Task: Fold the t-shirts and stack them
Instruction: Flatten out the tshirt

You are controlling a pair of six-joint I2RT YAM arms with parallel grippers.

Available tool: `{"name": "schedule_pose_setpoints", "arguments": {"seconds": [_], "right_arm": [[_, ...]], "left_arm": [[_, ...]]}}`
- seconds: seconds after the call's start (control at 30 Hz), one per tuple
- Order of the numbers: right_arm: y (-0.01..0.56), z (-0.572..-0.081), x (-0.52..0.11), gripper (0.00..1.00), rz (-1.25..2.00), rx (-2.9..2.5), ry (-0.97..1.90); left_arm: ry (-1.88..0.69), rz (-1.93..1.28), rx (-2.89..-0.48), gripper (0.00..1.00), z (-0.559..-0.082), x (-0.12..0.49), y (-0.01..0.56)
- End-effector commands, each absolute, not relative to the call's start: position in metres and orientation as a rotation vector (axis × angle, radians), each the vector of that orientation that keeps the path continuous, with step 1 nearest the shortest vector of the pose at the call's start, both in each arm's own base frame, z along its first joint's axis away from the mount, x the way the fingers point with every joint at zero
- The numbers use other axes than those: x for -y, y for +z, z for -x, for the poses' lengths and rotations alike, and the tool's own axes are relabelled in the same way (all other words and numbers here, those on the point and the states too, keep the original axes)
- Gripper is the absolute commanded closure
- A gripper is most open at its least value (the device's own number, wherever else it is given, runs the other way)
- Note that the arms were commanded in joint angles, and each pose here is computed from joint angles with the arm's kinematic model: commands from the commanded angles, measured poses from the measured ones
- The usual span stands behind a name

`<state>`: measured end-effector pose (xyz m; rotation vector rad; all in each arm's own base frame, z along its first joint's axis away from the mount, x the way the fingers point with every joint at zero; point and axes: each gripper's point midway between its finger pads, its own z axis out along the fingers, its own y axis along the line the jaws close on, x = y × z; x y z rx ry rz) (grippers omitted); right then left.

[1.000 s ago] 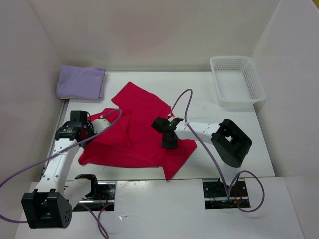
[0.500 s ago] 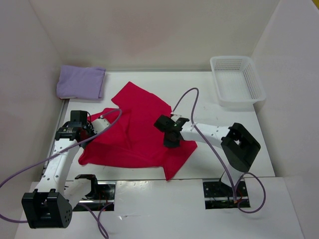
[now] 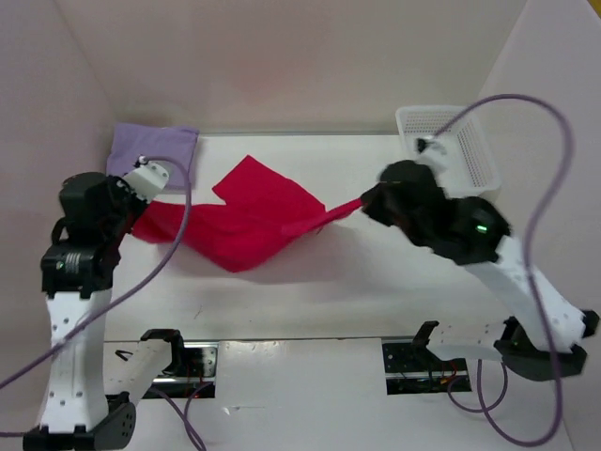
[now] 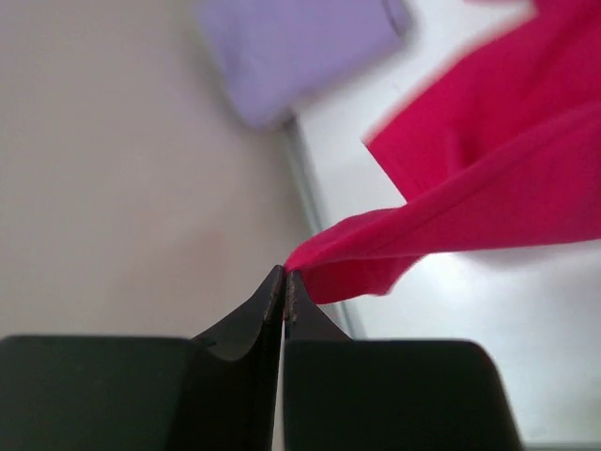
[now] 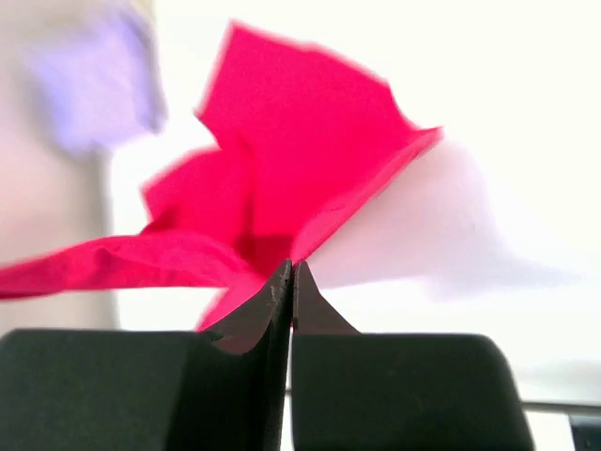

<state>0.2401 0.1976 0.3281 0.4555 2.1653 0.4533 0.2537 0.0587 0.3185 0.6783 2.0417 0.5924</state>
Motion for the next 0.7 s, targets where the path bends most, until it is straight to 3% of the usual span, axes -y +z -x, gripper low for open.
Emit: {"name": "schedule_pose_setpoints", "arguments": {"seconds": [0.0,0.23,0.33,0.57,0.67], "right_arm": [[0.395,-0.221,-0.113,1.00,-0.519,-1.959,0.311],[0.537,-0.212,-0.068,1.00,-0.502,-1.637,0.402],[0.585,-0.204,-0.040,1.00,-0.508,-1.507,0.370],[0.630,-0.227,-0.041,1.00,-0.521,-1.367,0.241],[0.633,-0.212,-0.027,1.00,-0.523,-1.425,-0.051]], "left_arm": [[0.646,-0.587,-1.813,1.00,-0.229,-0.056,0.400],[0.748,-0.440,-1.369,1.00,-0.160,-0.053,0.556],[0.731,-0.409,-1.279,1.00,-0.146,-0.048,0.592],[0.632,-0.429,-1.253,1.00,-0.184,-0.034,0.623],[0.603,-0.443,-1.304,1.00,-0.222,-0.034,0.621]]}}
